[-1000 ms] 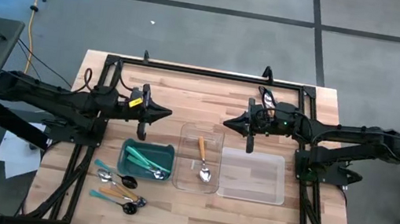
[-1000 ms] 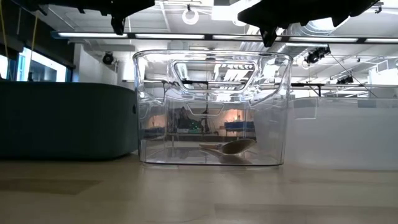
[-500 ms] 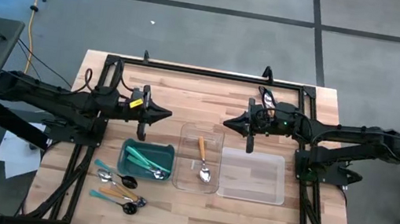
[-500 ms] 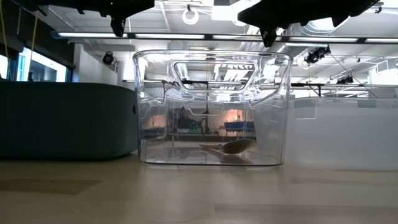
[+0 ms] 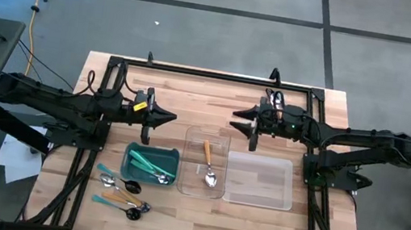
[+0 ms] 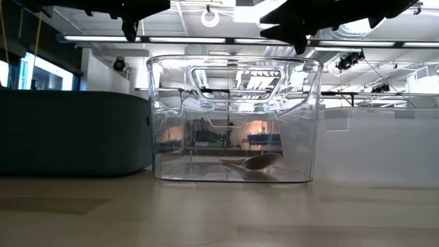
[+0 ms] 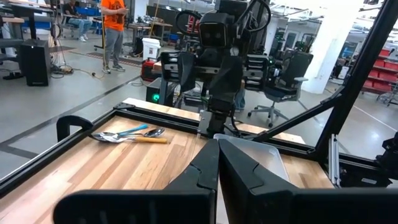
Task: Sort silverware by color (type)
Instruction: Put the orange spoon into the transparent bin
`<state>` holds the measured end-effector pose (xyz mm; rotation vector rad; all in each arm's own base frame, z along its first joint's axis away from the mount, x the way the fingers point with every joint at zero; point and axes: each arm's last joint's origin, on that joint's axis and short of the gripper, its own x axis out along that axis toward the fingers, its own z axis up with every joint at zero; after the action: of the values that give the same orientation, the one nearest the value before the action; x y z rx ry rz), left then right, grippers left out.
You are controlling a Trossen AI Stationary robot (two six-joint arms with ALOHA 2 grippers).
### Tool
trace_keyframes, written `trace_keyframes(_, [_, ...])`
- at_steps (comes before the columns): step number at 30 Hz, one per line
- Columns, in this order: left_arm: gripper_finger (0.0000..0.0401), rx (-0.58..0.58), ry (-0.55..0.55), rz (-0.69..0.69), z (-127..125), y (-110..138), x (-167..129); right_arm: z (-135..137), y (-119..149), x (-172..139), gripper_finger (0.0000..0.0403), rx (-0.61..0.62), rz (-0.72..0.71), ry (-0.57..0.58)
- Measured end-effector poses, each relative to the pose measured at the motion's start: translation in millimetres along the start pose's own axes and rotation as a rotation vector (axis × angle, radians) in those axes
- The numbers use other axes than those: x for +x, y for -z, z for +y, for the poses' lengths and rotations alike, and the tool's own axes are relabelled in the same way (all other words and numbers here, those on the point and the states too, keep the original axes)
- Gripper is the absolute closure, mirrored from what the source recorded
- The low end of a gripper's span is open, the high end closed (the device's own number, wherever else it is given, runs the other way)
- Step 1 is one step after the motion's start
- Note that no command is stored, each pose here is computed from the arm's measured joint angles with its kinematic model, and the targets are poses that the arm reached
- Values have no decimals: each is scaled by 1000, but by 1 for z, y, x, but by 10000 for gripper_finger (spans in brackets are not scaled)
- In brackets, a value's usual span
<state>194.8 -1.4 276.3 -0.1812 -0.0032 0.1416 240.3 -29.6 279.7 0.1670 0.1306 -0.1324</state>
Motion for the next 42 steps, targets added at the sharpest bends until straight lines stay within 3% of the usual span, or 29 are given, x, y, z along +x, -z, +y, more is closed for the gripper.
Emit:
trace_keyframes(4, [401,0,0,0,0,0,0,0,0,0,202,-2,2,0])
trace_keyframes(12, [401,-6,0,1,0,0,0,-1,-1,0,198,41,5,35])
trace_keyframes(16, [401,-24,0,1,0,0,0,-10,-23,-3,198,155,67,302])
trace_keyframes(18, [401,-25,0,1,0,0,0,-22,-35,-9,198,192,168,454])
trace_keyframes(23, [401,-26,0,2,0,0,0,-60,-49,-27,198,257,452,705])
trace_keyframes(26, [401,-28,0,4,0,0,0,-85,-40,-32,198,323,598,785])
trace_keyframes(31, [401,-48,-4,22,0,2,0,-126,-8,-33,198,440,780,798])
trace_keyframes(42, [401,-46,-14,25,1,3,0,-186,58,-22,198,603,1037,888])
